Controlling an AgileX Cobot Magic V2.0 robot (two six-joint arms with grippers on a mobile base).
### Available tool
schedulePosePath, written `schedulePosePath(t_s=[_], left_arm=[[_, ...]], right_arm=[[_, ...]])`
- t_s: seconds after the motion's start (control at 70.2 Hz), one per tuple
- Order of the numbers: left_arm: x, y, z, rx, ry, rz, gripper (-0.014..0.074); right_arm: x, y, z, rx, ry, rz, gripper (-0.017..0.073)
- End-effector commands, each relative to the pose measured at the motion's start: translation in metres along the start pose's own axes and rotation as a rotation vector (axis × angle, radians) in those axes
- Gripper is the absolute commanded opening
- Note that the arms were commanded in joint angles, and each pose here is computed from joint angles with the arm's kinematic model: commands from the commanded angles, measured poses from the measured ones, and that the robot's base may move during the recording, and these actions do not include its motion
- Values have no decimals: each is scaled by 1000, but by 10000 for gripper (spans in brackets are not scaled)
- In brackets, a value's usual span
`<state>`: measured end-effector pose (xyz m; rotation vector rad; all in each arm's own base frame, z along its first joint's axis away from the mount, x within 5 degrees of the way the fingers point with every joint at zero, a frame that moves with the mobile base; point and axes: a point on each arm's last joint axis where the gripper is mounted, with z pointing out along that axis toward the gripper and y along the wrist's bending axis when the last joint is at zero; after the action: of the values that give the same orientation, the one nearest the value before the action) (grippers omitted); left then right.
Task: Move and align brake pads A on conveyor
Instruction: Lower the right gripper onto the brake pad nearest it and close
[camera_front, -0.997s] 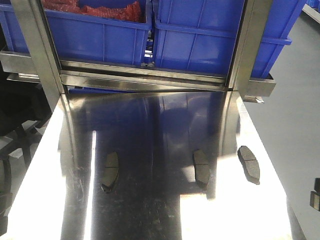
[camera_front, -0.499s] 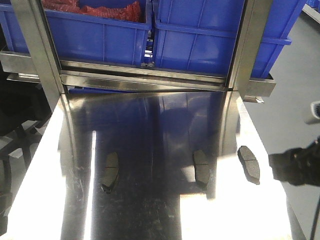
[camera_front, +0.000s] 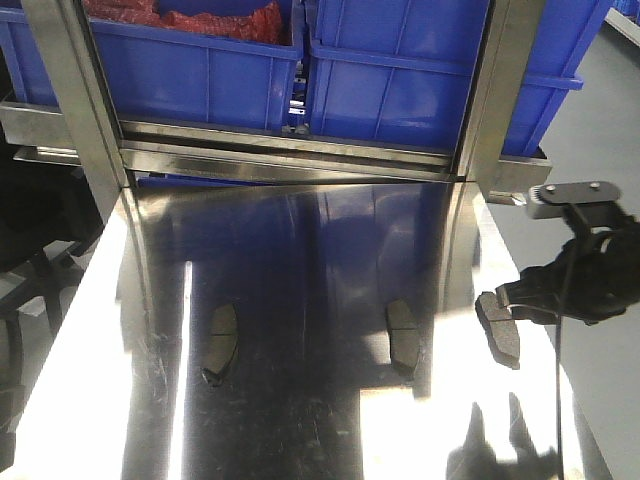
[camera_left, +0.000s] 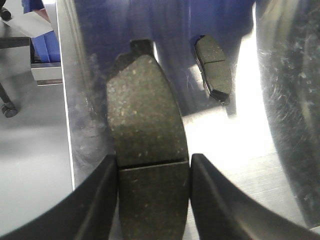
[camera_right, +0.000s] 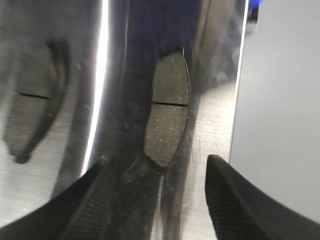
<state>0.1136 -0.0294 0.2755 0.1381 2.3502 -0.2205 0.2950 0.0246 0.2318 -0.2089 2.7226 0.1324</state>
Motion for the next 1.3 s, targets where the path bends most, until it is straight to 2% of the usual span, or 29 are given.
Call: schedulePosePath(t_s=[0.0, 0.171, 0.385, 0.513, 0.584, 0.627, 0.755, 0.912, 1.14, 1.282], left_arm=[[-13, -3, -6, 19, -101, -12, -8], [-13, -3, -6, 19, -101, -12, -8], [-13, -3, -6, 19, -101, -12, -8], [-13, -3, -6, 19, -101, -12, -8], [-13, -3, -6, 19, -100, -12, -8], [-13, -3, -6, 19, -100, -12, -8], [-13, -3, -6, 19, -99, -12, -8], [-13, -3, -6, 19, -99, -12, -8], [-13, -3, -6, 19, -99, -12, -8], [-13, -3, -6, 19, -99, -12, -8]], right_arm=[[-24, -2, 2, 6, -17, -6, 450], [-46, -7, 20, 15, 39, 1, 527], [-60, -9, 34, 15, 105, -10, 528], [-66, 1, 45, 35, 127, -60, 519], [-70, 8, 50, 87, 130, -97, 517], [-71, 11, 54, 109, 136, -92, 517], [-74, 12, 60, 128, 134, -15, 517], [-73, 11, 65, 128, 150, -11, 517], [-69, -1, 71, 125, 192, 33, 517], [-68, -3, 70, 115, 205, 38, 517]])
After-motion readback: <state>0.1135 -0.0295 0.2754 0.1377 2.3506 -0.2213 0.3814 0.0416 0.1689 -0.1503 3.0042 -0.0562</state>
